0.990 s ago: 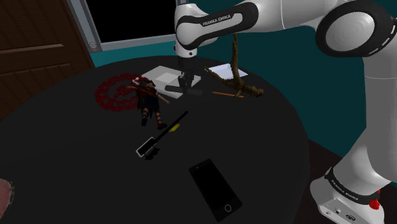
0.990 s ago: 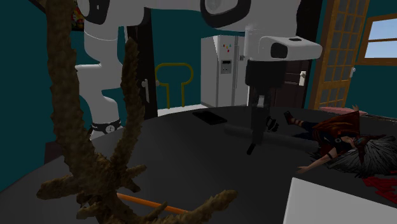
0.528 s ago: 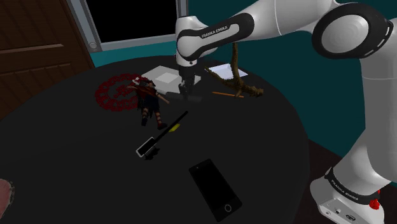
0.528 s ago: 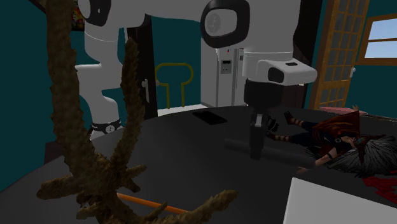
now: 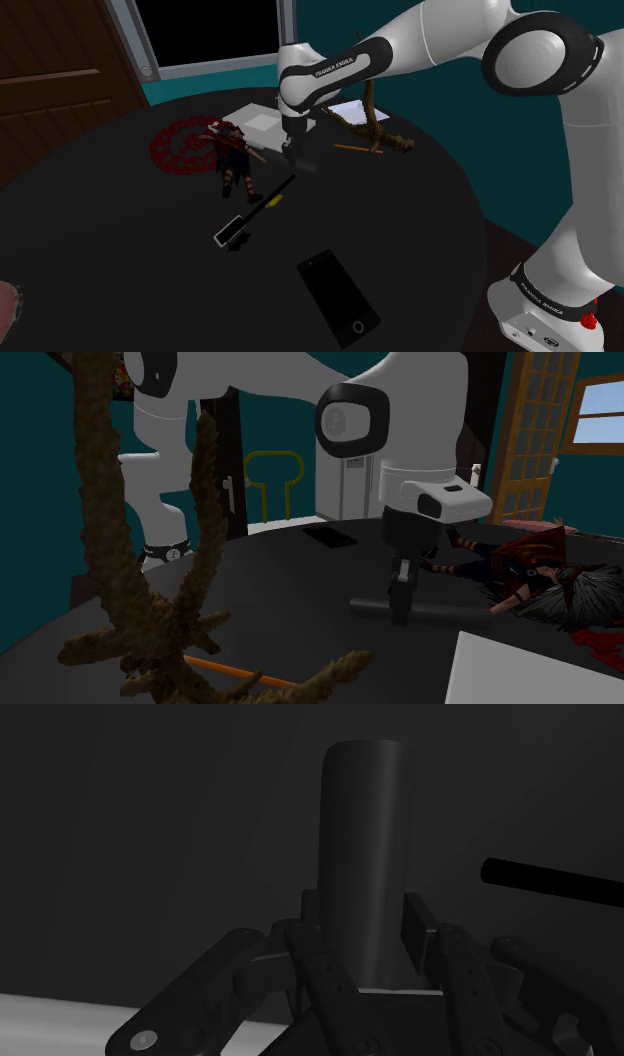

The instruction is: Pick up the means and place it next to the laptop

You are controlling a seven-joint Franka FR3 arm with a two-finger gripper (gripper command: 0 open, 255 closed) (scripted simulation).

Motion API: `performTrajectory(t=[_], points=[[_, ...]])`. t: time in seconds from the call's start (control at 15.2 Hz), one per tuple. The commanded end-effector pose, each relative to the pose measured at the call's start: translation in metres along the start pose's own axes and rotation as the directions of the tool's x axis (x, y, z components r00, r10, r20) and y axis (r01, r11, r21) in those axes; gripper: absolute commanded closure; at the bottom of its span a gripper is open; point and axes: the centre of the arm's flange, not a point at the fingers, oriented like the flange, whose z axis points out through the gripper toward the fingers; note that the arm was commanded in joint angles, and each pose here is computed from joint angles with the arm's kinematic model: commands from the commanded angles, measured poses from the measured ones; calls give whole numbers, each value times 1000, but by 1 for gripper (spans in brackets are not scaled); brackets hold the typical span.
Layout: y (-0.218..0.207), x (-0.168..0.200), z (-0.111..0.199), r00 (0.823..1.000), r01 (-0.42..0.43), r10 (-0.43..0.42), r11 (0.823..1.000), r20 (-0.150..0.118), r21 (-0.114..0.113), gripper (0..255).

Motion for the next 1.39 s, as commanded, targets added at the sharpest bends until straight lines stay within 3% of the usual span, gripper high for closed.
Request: performTrajectory(t=[0.0, 0.4, 0.46, 0.79, 1.06, 1.32], points=[[-1, 0, 3, 1000, 1, -1, 1000, 1, 1, 255], [-1, 0, 3, 1000, 1, -1, 1000, 1, 1, 255], [0, 0, 3, 1000, 1, -1, 1000, 1, 1, 0], [-1, 0, 3, 1000, 1, -1, 1000, 1, 1, 0], [-1, 0, -47, 1000, 1, -1, 1000, 1, 1, 0], [-1, 0, -47, 1000, 1, -1, 1000, 1, 1, 0]])
